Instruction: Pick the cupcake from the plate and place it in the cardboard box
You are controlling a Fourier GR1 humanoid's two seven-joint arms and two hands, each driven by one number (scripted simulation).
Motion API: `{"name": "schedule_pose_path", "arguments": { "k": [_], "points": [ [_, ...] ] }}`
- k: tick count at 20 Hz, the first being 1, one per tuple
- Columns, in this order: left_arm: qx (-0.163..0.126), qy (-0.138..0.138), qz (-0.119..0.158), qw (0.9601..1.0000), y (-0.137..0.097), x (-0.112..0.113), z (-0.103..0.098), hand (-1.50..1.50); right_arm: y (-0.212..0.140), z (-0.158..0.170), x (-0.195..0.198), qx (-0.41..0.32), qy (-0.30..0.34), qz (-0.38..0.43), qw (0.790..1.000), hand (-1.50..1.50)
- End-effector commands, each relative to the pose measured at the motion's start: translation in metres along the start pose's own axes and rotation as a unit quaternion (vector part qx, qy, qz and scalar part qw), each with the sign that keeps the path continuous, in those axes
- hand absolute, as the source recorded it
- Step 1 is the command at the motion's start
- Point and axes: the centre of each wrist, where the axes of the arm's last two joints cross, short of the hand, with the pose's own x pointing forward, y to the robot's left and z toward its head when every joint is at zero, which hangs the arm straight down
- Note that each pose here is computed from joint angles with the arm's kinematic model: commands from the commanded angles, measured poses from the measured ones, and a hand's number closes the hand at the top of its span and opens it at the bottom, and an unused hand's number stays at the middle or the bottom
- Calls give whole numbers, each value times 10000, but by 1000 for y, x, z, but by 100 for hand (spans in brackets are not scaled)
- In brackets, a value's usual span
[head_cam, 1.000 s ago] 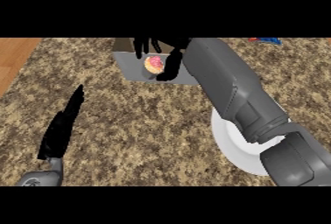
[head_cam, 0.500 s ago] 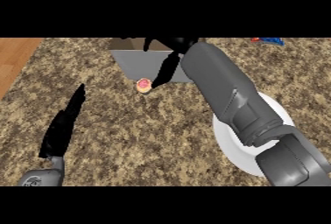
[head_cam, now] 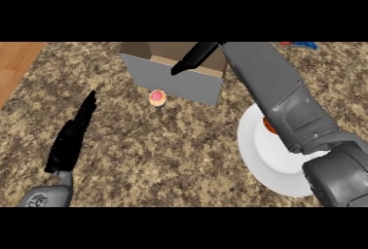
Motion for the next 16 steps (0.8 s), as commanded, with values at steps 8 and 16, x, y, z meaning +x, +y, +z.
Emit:
{"name": "schedule_pose_path", "arguments": {
  "k": [8,16],
  "points": [
    [-51,-139,-54,9999,-10,11,-7,0,-107,56,16,-1483,188,-490,9875,-150],
    [-160,-289,-1,9995,-11,12,-5,0,-159,107,18,-1512,56,-357,9878,-150]
  ]
}}
